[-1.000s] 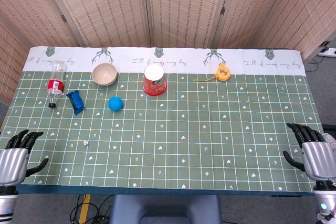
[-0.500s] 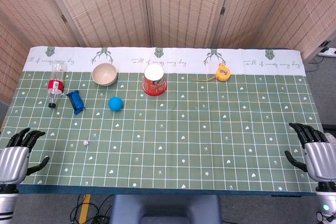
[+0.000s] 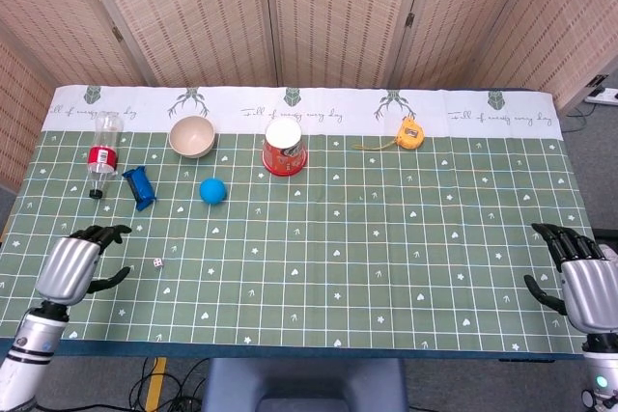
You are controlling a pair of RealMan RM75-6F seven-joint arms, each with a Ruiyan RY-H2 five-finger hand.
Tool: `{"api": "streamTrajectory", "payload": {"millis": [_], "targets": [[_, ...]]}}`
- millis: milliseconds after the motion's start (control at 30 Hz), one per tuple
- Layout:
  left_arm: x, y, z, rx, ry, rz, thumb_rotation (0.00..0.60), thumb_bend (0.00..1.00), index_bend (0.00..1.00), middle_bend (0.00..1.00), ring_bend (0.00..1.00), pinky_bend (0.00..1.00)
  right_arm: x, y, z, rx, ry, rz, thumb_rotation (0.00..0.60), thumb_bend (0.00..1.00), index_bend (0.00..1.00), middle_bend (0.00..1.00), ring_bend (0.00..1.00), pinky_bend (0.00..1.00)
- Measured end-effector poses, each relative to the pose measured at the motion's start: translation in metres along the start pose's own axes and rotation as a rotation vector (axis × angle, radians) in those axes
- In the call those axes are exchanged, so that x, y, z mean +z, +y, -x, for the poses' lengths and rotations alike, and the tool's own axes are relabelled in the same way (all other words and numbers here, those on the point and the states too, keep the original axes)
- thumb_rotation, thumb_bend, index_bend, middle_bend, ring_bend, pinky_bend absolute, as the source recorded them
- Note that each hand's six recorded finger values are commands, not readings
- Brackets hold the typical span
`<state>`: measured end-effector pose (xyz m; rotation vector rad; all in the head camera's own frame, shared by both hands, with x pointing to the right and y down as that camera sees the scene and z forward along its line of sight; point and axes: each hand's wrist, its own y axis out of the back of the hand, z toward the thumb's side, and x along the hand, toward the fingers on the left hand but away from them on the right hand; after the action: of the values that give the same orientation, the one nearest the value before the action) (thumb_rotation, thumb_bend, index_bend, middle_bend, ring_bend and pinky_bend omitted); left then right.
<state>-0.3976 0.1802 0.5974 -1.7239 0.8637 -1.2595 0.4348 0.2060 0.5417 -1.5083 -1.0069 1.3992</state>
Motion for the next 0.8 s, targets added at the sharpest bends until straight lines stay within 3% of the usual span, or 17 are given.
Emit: {"api": "streamTrajectory", "payload": {"millis": [167, 333, 633, 800], "targets": [[0.013, -0.021, -0.024, -0.066, -0.074, 0.002, 0.600, 0.23, 0.41, 0.73, 0.67, 0.89, -0.001, 0.000, -0.001, 0.003, -0.005, -0.003, 0.600, 0.18, 0.17, 0.22, 0.19, 0.27], [0.025, -0.046, -0.039, -0.146, -0.103, -0.002, 0.600, 0.23, 0.44, 0.79, 0.73, 0.93, -0.003, 0.000, -0.001, 0.004, -0.011, -0.004, 0.600, 0.19, 0.17, 0.22, 0.19, 0.27], [0.024, -0.083, -0.049, -0.268, -0.046, -0.014, 0.600, 0.23, 0.44, 0.82, 0.77, 0.94, -0.005, 0.000, -0.002, 0.005, -0.016, -0.004, 0.600, 0.19, 0.17, 0.22, 0.19, 0.27], [0.016, -0.096, -0.051, -0.302, -0.003, -0.049, 0.600, 0.23, 0.45, 0.83, 0.78, 0.94, -0.005, -0.001, -0.001, 0.008, -0.016, -0.003, 0.600, 0.18, 0.17, 0.22, 0.19, 0.27]]}}
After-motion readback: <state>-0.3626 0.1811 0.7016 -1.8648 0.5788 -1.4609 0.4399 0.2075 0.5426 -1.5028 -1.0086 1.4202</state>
